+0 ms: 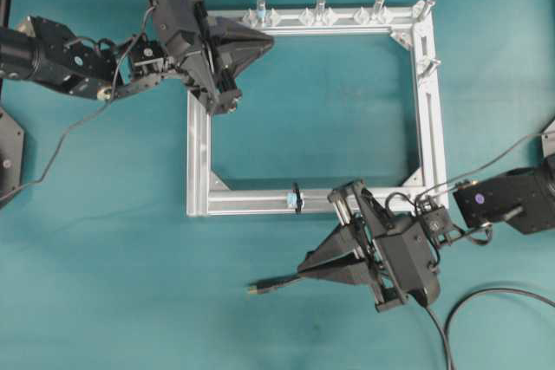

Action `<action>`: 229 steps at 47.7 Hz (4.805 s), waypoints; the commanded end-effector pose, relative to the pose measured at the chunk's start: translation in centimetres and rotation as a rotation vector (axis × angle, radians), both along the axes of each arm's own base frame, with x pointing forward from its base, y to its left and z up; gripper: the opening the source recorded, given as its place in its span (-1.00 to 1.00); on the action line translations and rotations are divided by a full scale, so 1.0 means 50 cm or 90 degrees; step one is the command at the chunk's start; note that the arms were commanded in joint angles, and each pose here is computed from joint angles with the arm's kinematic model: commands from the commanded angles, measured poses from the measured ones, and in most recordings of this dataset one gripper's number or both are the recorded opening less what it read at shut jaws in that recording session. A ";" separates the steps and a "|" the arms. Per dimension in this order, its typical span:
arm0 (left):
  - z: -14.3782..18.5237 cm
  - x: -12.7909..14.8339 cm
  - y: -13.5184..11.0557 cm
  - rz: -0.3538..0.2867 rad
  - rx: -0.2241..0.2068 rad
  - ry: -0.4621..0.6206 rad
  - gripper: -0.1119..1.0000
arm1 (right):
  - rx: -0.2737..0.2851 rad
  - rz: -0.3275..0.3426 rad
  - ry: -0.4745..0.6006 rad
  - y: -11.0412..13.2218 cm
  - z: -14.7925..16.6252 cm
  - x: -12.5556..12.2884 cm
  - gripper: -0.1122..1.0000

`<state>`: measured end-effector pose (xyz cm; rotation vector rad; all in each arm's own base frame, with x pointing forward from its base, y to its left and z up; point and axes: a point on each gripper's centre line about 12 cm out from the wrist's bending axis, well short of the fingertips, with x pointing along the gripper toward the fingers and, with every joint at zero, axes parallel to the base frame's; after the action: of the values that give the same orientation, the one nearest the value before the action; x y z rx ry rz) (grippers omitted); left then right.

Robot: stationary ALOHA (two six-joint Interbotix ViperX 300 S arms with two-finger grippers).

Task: Insert the wire through the string loop located in the center.
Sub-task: 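Lift the black USB cable plug with the right gripper, tip upward, then reorient the held USB plug with the right gripper toward the frame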

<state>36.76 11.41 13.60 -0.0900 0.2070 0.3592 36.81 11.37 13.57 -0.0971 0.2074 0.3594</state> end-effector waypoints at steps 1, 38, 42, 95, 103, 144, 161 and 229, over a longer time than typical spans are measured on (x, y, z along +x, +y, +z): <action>0.049 0.011 -0.006 -0.022 0.011 -0.019 -0.53 | 0.008 0.000 -0.021 0.003 0.021 0.010 -0.45; 0.070 -0.024 -0.062 -0.068 -0.011 0.062 -0.80 | 0.006 -0.011 0.042 0.006 0.016 0.028 -0.79; 0.071 -0.023 -0.061 -0.067 -0.011 0.062 -0.80 | 0.012 -0.013 0.050 0.007 0.013 0.027 -0.78; 0.067 -0.025 -0.063 -0.068 -0.016 0.070 -0.80 | 0.045 -0.026 0.119 0.019 -0.070 0.049 0.02; 0.066 -0.025 -0.063 -0.068 -0.017 0.071 -0.80 | 0.043 -0.026 0.131 0.020 -0.088 0.048 0.02; 0.061 -0.027 -0.063 -0.068 -0.021 0.084 -0.80 | 0.056 -0.031 0.147 0.025 -0.124 0.057 -0.01; 0.058 -0.029 -0.064 -0.069 -0.021 0.088 -0.80 | 0.040 -0.033 0.184 0.024 -0.138 0.050 -0.66; 0.059 -0.030 -0.064 -0.069 -0.020 0.088 -0.80 | 0.037 -0.033 0.152 0.013 0.011 0.010 -0.66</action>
<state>35.07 8.29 15.36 -0.0885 0.3895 0.2590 37.40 11.98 11.81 0.0061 0.4858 0.3199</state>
